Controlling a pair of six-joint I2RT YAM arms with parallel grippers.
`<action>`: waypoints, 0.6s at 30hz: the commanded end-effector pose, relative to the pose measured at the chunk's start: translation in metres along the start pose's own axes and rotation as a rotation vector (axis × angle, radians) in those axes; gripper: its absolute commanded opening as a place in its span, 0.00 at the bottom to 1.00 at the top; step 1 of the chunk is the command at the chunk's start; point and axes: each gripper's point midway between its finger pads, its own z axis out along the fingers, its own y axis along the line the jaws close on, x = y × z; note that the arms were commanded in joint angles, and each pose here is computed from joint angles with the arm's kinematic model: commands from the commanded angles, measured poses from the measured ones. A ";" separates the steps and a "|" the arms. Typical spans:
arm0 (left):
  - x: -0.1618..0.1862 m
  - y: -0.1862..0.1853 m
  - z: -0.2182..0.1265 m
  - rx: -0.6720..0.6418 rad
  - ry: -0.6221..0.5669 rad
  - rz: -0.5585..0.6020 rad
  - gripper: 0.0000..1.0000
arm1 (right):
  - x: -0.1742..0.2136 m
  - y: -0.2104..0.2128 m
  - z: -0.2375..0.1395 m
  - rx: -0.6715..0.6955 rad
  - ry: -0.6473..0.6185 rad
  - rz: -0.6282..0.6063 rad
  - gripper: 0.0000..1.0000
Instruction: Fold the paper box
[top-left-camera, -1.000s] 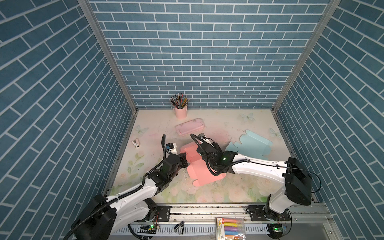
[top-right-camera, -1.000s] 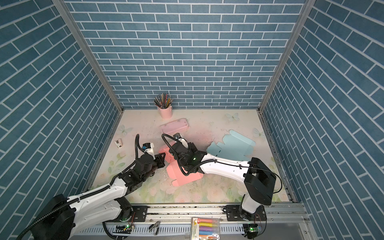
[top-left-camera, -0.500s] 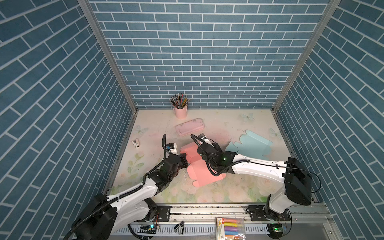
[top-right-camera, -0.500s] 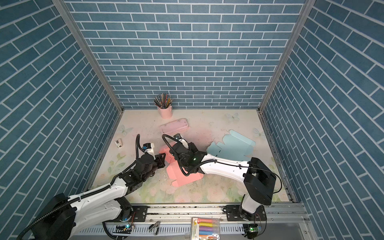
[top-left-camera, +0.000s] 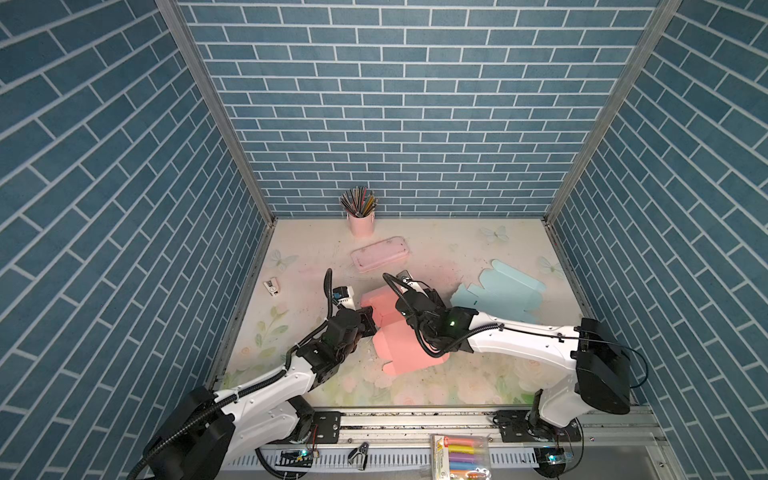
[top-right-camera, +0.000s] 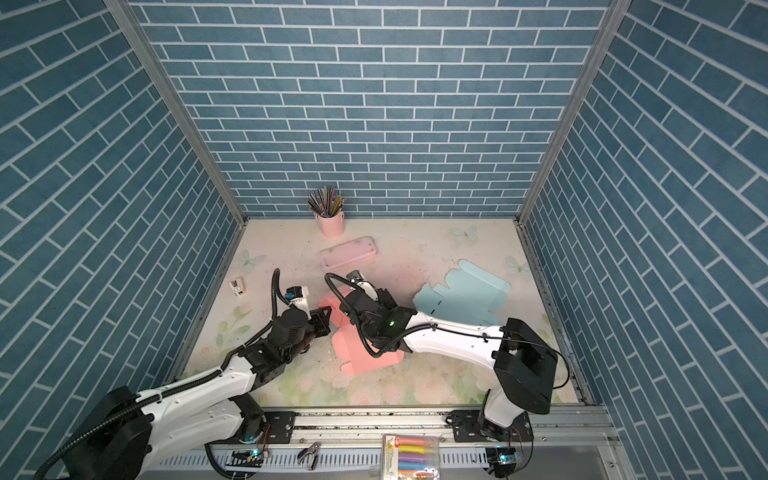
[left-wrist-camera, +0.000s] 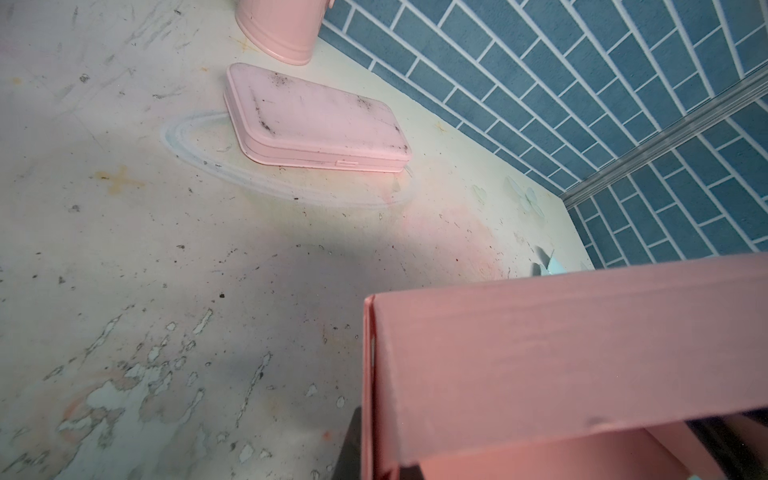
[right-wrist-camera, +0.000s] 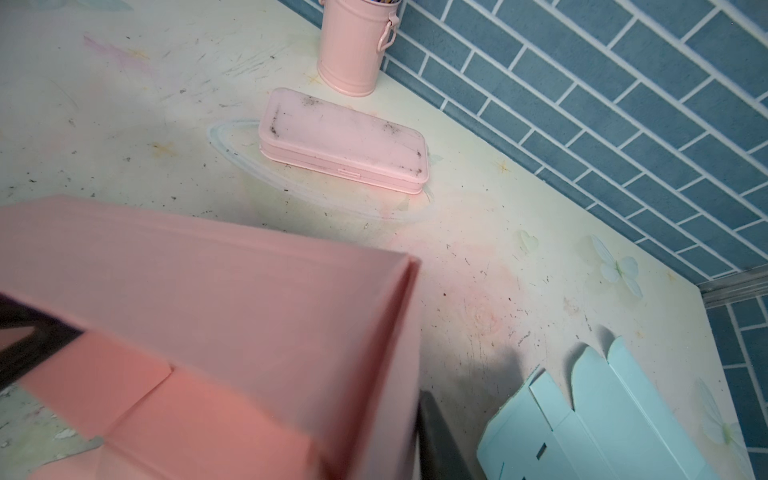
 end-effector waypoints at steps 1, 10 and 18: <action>-0.001 0.000 0.002 0.007 -0.016 -0.008 0.05 | -0.014 -0.001 -0.008 -0.013 -0.055 0.034 0.14; -0.003 -0.002 -0.002 0.012 -0.020 -0.003 0.05 | -0.010 0.001 0.005 0.020 -0.018 0.006 0.13; -0.005 -0.004 -0.003 0.017 -0.028 -0.004 0.05 | -0.012 -0.010 0.010 0.118 0.013 -0.068 0.03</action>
